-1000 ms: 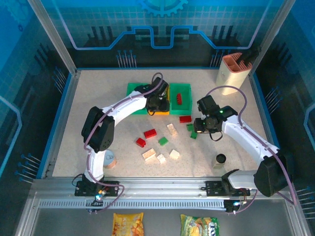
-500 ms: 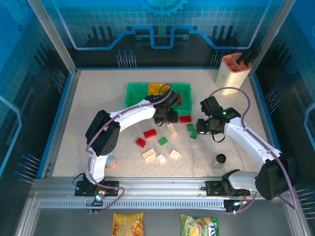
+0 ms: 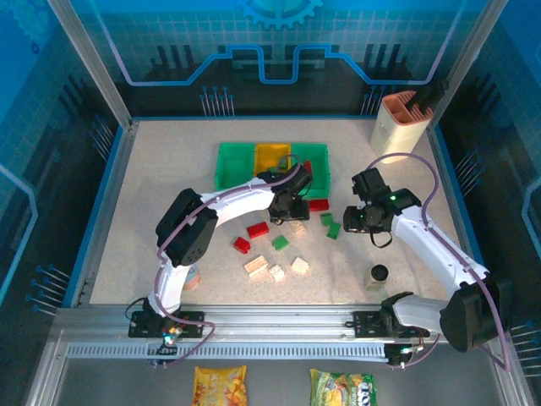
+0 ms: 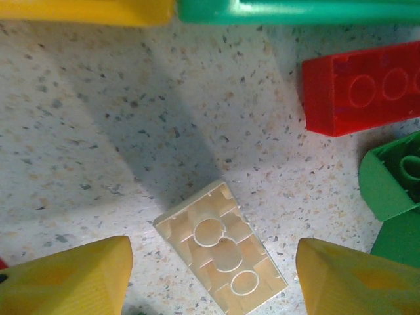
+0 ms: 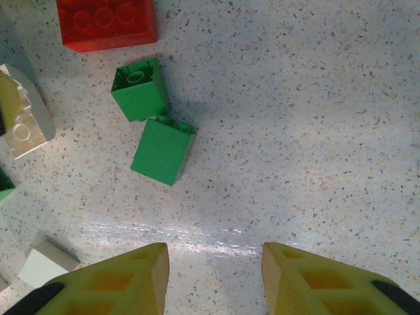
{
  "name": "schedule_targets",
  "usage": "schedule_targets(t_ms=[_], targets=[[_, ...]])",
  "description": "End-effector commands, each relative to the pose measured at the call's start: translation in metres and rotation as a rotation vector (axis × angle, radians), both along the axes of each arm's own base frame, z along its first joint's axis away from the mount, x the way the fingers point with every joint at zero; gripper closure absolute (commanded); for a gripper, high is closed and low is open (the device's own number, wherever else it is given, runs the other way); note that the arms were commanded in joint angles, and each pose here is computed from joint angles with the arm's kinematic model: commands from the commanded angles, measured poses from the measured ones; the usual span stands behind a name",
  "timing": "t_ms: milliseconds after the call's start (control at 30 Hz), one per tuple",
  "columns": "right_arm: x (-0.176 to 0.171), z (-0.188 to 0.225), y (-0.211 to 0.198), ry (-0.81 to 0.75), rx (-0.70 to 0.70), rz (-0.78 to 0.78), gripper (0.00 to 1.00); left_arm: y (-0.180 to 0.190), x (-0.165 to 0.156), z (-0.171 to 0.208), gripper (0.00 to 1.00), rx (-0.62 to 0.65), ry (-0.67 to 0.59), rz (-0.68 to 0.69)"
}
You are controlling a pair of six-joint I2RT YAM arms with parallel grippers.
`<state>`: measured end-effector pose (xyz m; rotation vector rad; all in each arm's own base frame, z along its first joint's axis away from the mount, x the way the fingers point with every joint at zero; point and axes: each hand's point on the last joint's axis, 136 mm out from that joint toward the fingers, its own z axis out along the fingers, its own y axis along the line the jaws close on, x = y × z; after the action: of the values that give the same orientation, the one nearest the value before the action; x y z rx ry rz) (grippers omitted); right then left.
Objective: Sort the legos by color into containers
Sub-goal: Pick up the lego from the center of the table.
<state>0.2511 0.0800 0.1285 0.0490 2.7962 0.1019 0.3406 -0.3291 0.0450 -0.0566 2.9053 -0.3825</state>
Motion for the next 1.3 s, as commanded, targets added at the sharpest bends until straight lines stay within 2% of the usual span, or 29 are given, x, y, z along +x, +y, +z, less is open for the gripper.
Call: schedule_targets(t_ms=[0, 433, 667, 933, 1267], targets=[[-0.006, 0.000, -0.006, 0.011, -0.003, -0.005, 0.57, -0.010, -0.006, -0.013, 0.34, -0.015, 0.048, -0.003], [-0.009, 0.001, -0.011, 0.016, -0.008, -0.014, 0.57, -0.023, 0.002, -0.017, 0.35, 0.020, 0.037, -0.073], [-0.011, 0.000, -0.014, 0.019, -0.010, -0.018, 0.57, -0.029, -0.004, -0.023, 0.38, 0.060, 0.047, -0.122], [-0.010, 0.000, -0.013, 0.023, -0.004, -0.017, 0.57, -0.023, -0.012, -0.035, 0.46, 0.147, 0.070, -0.176], [-0.010, 0.001, -0.012, 0.024, -0.001, -0.016, 0.57, -0.021, -0.011, -0.032, 0.56, 0.166, 0.062, -0.202]])
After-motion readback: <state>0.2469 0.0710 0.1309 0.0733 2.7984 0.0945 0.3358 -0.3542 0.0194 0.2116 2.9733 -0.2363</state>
